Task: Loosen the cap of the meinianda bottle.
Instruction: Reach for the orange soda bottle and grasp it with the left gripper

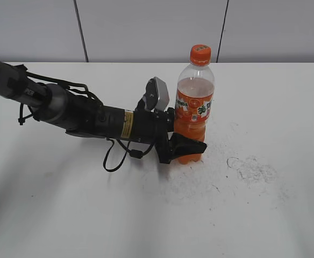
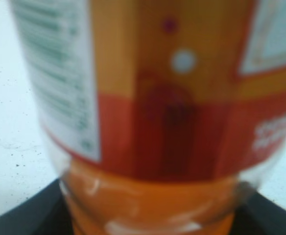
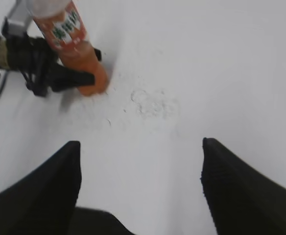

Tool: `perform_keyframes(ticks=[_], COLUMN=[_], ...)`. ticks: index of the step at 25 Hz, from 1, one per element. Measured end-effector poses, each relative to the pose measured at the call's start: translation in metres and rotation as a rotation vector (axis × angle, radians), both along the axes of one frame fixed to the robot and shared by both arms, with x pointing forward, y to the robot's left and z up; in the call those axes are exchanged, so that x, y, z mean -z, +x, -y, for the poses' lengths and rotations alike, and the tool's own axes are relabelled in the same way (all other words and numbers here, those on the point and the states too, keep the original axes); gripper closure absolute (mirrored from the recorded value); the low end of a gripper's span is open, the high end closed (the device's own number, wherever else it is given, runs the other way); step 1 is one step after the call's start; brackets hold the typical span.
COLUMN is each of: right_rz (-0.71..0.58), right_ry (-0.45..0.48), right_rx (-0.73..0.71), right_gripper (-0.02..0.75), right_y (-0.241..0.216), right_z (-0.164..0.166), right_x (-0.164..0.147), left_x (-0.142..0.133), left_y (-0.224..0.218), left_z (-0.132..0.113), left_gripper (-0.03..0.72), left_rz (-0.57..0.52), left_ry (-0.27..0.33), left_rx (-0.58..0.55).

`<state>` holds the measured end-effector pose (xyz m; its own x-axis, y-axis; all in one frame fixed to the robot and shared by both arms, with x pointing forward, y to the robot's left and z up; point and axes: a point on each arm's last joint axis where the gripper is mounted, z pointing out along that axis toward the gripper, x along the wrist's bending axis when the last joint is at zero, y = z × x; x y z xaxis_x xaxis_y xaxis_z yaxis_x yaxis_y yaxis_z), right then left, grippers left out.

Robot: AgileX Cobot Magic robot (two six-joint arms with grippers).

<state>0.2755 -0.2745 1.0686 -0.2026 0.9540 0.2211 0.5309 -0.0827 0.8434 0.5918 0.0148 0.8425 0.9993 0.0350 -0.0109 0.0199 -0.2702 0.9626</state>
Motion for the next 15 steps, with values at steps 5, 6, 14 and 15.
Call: perform_keyframes(ticks=[5,6,14,15], right_rz=[0.017,0.009,-0.123,-0.153], right_ry=[0.17,0.193,0.282,0.295], right_rx=[0.016,0.012,-0.244,-0.278], right_gripper=[0.173,0.173,0.173,0.173], right_y=[0.051,0.063,0.163,0.173], right_z=[-0.008,-0.01,-0.038,-0.041], right_x=[-0.04,-0.047,-0.096,-0.101], left_x=[0.0,0.0,0.0,0.0], left_y=[0.0,0.0,0.0,0.0], left_z=[0.0,0.0,0.0,0.0], left_gripper=[0.181,0.182,0.183,0.183], left_rz=[0.001,0.002,0.001,0.001], left_ry=[0.0,-0.001,-0.003,-0.003], left_rx=[0.0,0.001,0.003,0.003])
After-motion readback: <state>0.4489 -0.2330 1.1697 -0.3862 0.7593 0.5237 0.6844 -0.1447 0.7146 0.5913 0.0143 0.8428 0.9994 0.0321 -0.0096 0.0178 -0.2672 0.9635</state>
